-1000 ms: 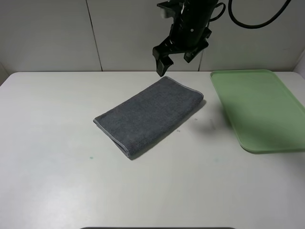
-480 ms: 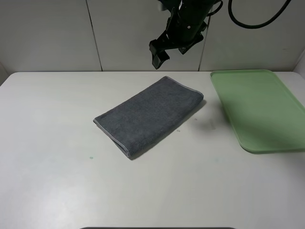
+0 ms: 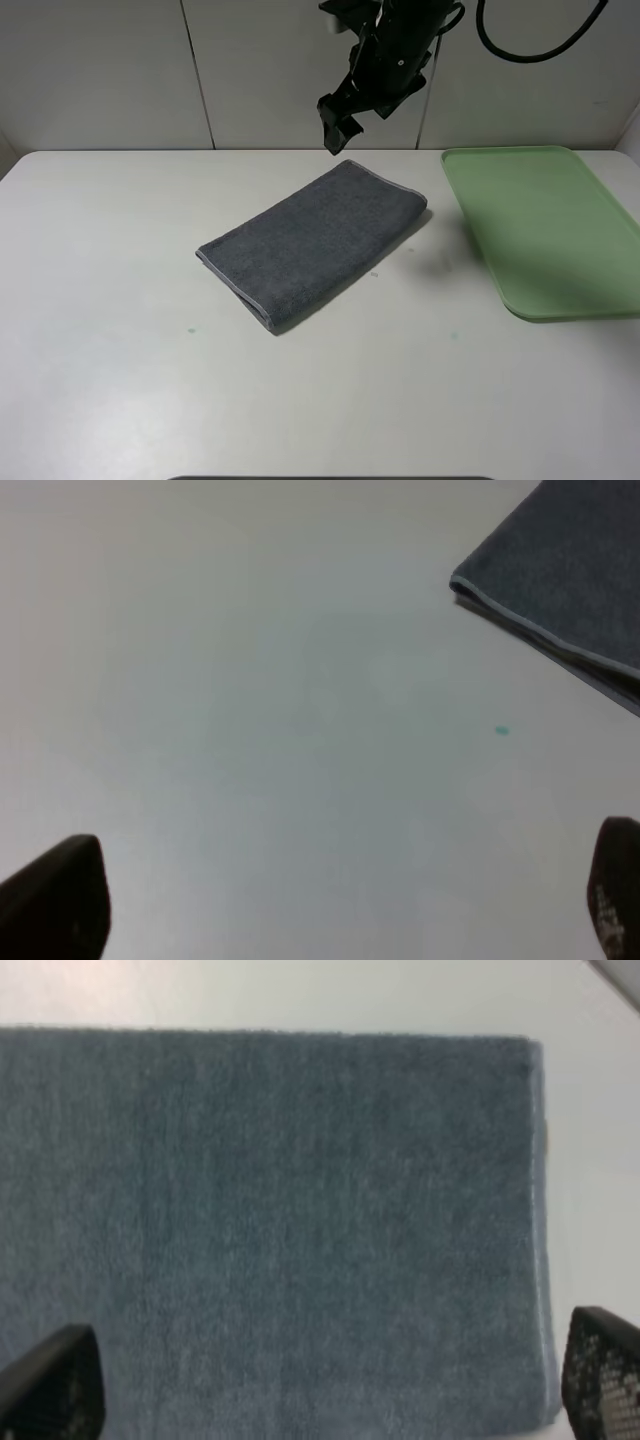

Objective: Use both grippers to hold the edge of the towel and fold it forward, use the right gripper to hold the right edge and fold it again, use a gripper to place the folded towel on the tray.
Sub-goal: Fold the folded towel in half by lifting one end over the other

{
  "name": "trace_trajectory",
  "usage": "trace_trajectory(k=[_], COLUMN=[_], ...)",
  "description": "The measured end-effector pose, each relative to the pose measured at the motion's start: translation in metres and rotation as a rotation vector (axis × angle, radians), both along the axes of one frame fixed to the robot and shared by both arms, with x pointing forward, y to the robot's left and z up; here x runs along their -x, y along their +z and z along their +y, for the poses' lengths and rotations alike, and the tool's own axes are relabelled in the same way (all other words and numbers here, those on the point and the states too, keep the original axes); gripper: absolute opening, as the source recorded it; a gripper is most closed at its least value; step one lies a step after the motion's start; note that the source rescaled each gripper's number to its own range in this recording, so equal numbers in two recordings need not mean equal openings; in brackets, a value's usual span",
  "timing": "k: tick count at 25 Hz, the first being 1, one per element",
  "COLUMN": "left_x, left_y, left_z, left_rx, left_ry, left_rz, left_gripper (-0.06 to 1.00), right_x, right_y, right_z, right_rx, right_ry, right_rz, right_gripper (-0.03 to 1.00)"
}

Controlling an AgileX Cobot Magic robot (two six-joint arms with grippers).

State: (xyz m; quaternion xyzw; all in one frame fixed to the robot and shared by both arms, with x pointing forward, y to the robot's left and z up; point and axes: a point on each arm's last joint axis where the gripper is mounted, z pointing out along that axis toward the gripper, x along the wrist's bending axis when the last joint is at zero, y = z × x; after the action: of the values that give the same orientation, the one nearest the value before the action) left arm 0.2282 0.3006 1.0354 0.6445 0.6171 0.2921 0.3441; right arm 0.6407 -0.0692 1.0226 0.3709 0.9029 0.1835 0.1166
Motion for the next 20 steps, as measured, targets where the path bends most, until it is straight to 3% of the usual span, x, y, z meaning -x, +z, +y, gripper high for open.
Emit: trace_trajectory(k=[20], left_x=[0.000], left_y=[0.000], left_z=[0.000], left_rx=[0.000], left_ry=[0.000], left_rz=[0.000], left_gripper=[0.94], right_x=[-0.077], right_y=[-0.087], right_z=[-0.033], right_rx=[0.070], right_ry=[-0.054], right_rz=[0.074], right_gripper=[1.00])
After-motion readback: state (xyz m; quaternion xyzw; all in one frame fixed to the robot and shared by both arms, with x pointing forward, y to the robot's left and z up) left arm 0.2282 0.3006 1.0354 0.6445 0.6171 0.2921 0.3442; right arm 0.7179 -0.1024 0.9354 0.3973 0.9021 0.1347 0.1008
